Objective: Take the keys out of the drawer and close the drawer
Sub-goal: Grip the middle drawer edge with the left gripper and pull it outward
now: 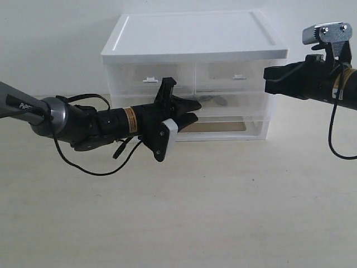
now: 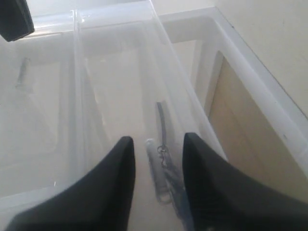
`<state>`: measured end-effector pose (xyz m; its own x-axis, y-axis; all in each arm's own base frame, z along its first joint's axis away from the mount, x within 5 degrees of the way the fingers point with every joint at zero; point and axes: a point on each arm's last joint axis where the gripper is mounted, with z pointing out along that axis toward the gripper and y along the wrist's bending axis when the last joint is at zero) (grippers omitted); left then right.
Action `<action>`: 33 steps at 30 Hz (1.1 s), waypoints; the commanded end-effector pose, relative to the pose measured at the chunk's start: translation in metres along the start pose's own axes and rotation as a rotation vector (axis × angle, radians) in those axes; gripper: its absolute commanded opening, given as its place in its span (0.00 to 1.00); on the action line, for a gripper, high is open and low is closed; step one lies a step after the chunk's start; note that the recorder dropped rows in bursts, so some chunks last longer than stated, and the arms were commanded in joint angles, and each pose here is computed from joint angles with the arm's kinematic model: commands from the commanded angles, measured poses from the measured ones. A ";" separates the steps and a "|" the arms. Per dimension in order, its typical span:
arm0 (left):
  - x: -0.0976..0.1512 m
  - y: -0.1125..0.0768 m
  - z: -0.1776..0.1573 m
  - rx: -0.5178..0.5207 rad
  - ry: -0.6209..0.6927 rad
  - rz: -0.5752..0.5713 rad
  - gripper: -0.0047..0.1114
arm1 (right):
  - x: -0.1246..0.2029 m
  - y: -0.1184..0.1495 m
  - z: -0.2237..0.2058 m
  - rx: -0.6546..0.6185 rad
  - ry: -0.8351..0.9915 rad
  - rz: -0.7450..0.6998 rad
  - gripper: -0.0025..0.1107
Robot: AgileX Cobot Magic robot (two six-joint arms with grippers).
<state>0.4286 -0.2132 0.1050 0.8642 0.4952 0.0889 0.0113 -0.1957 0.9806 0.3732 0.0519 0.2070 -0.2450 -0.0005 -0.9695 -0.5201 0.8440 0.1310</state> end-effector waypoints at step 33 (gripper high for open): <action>-0.091 0.019 -0.022 -0.025 0.110 -0.036 0.08 | 0.000 -0.002 0.001 0.022 0.009 -0.012 0.02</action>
<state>0.3526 -0.2348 0.1097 0.7813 0.6235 0.0304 0.0931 -0.1645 0.9820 0.3734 0.0512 0.2060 -0.2454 -0.0187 -0.9692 -0.5165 0.8486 0.1145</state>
